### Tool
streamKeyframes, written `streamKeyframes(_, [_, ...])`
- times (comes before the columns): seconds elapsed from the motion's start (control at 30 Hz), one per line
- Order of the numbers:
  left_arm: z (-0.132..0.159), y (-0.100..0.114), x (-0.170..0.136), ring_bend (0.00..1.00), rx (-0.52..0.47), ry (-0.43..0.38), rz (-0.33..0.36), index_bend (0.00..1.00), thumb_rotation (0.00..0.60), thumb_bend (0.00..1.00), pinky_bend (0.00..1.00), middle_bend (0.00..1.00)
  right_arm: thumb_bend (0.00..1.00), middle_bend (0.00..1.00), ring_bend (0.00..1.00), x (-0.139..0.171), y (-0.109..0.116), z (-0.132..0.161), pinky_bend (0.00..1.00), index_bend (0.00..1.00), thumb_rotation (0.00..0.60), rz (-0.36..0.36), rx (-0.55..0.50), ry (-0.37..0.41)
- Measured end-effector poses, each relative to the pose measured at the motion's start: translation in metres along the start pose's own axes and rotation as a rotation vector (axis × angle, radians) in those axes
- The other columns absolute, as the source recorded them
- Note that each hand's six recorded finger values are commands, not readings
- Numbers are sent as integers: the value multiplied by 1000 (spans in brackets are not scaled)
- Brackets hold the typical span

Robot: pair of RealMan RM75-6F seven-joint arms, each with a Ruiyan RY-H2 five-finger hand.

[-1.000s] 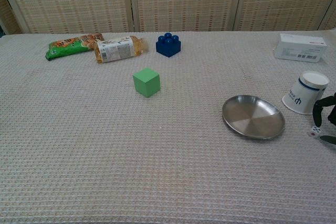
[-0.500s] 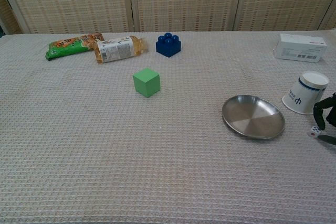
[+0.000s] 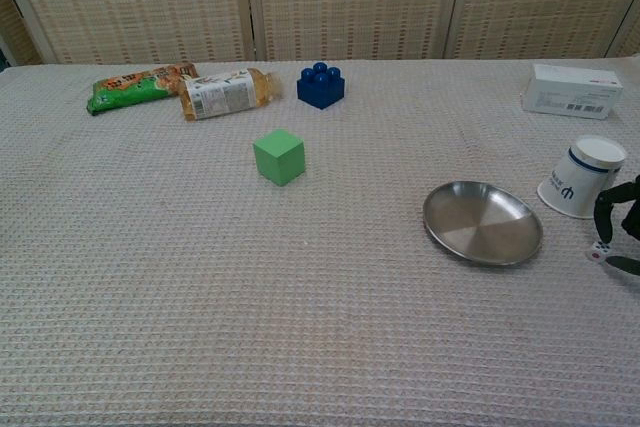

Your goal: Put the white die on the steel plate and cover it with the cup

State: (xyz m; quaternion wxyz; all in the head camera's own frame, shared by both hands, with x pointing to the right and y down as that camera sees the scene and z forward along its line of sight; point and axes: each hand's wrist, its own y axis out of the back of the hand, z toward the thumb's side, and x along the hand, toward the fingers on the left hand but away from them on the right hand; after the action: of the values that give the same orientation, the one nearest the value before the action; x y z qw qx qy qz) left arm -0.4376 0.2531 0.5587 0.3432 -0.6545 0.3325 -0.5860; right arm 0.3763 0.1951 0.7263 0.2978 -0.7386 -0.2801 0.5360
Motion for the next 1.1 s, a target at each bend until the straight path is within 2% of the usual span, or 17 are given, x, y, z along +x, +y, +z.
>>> streamKeyframes(0.4, [0,0,0,343,-2,1,-1,149,600,441,472,282,207,918,781,-2,-4,-1,928,470,600,16,-9,0])
streamKeyframes(0.73, [-1,1,-1,344,-6,4,2,149,600,440,472,282,240,925,790,-3,-6,-1,936,601,600,14,-9,1])
streamKeyframes(1.1, [-3,3,-1,344,-12,10,7,148,600,440,472,282,241,925,790,6,0,14,937,619,600,-12,-29,55])
